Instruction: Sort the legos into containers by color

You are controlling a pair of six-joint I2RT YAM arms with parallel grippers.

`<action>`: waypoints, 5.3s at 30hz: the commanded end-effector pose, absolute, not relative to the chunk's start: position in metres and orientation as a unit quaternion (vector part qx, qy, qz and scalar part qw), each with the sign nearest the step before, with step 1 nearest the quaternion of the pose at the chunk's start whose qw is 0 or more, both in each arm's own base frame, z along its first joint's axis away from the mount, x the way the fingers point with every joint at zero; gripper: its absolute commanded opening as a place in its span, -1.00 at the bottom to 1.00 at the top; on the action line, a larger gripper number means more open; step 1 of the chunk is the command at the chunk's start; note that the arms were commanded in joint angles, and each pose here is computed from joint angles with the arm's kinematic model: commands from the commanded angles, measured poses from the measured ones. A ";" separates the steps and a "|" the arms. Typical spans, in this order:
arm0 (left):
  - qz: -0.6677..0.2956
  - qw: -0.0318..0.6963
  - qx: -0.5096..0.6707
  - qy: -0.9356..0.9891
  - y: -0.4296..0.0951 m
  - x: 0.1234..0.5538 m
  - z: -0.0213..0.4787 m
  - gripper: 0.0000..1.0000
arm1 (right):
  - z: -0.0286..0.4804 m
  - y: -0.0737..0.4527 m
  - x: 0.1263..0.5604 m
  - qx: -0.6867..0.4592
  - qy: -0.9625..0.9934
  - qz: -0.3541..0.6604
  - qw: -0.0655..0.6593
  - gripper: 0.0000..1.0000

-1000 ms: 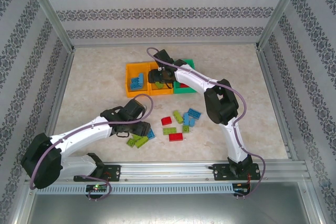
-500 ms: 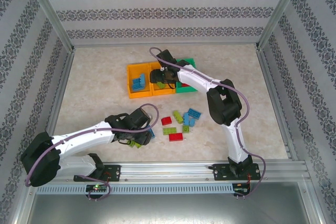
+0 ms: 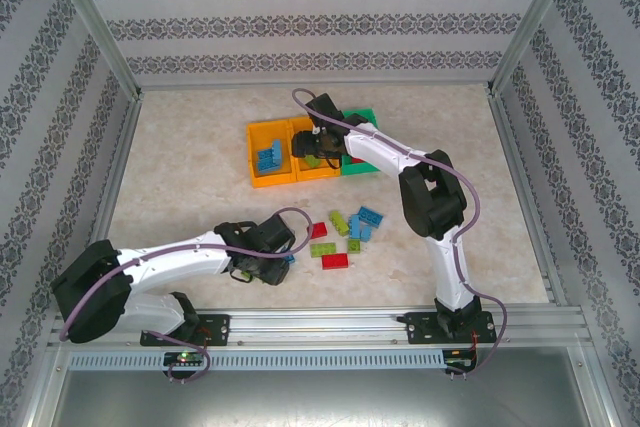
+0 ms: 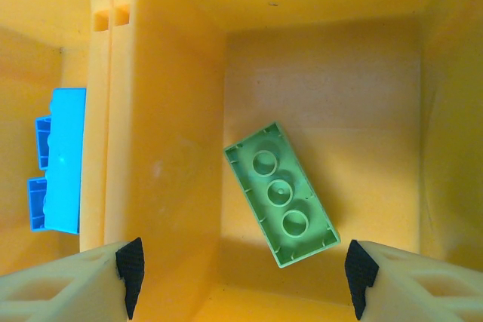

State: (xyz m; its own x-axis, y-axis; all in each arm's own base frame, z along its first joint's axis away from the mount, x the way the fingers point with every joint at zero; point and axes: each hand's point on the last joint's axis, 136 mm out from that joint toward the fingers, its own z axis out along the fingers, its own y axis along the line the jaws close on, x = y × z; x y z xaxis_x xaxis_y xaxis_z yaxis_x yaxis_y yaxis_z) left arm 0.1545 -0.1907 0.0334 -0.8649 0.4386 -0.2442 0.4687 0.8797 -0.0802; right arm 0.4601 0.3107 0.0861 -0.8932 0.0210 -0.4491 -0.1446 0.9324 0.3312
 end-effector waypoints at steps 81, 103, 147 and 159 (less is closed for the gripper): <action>-0.207 0.233 0.078 0.947 -0.274 0.512 0.125 0.05 | 0.075 0.257 0.290 -0.233 0.933 0.120 0.248 0.28; -0.217 0.342 0.051 0.913 -0.239 0.466 0.195 0.99 | 0.025 0.255 0.267 -0.235 0.958 0.053 0.153 -0.07; -0.145 0.294 0.036 0.944 -0.151 0.314 0.121 0.99 | 0.125 0.307 0.467 -0.036 0.920 0.283 0.269 -0.39; -0.117 0.267 0.201 0.935 -0.186 0.268 0.095 0.99 | 0.097 0.301 0.489 -0.012 0.934 0.255 0.248 0.18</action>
